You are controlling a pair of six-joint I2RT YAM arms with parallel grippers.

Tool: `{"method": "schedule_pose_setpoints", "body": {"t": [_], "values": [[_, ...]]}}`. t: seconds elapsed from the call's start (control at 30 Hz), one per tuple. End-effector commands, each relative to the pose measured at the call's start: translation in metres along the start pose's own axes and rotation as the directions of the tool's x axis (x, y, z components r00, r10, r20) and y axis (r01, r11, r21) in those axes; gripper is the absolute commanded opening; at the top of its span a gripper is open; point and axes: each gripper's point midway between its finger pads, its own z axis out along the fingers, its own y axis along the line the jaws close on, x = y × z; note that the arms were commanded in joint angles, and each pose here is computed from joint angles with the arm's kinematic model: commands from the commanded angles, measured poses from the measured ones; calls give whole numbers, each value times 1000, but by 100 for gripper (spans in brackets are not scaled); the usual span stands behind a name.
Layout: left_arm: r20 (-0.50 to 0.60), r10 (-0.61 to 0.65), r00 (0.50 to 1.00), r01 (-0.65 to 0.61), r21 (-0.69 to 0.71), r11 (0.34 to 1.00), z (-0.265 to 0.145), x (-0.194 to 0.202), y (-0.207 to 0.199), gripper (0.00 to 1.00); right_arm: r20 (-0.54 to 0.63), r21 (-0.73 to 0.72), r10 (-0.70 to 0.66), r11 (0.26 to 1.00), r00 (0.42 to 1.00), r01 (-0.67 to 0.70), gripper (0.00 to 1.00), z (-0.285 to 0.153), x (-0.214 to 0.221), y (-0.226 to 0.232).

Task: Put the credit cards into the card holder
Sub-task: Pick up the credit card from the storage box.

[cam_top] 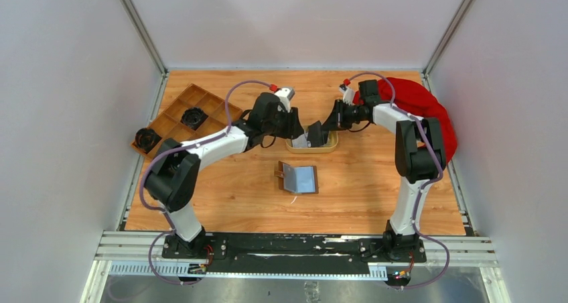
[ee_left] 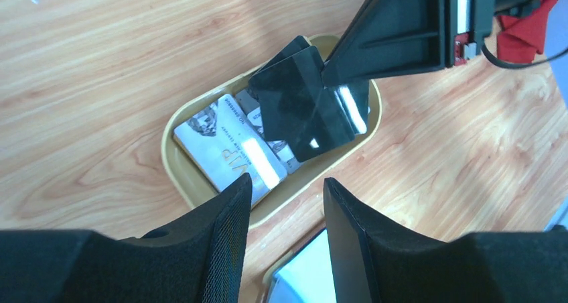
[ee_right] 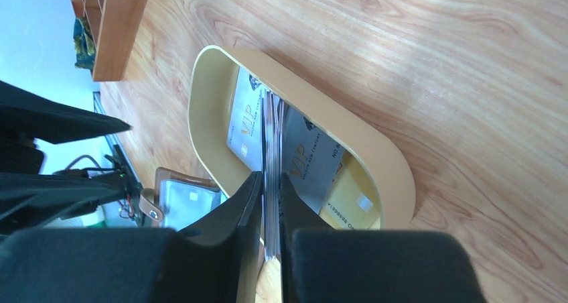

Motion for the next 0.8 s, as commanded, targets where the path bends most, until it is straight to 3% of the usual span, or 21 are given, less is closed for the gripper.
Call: {"method": "schedule_pose_setpoints", "body": {"t": [0.0,0.23,0.3,0.4,0.43,0.6,0.77], "values": [[135,158,978,-155,-29,987,-31,-35,-3,48,9,13,-162,987,987,162,0,-19,-12,10],[310,235,921,-209,-114,971,-78,-60,0,53,29,-39,-258,965,966,259,0,-27,-20,26],[346,246,905,-211,-136,968,-88,-65,2,65,34,-57,-255,965,966,257,0,-27,-22,31],[360,215,908,-170,-152,974,-92,-64,7,97,42,-83,-243,966,969,246,0,-29,-23,37],[351,197,916,-168,-111,979,-89,-60,4,100,45,-86,-243,965,969,246,0,-30,-24,39],[265,79,961,-125,161,979,-68,-37,-27,99,70,-113,-226,966,972,233,0,-38,-26,44],[215,-48,975,-21,307,951,-48,-22,-42,87,69,-140,-203,967,977,211,0,-38,-23,43]]}}
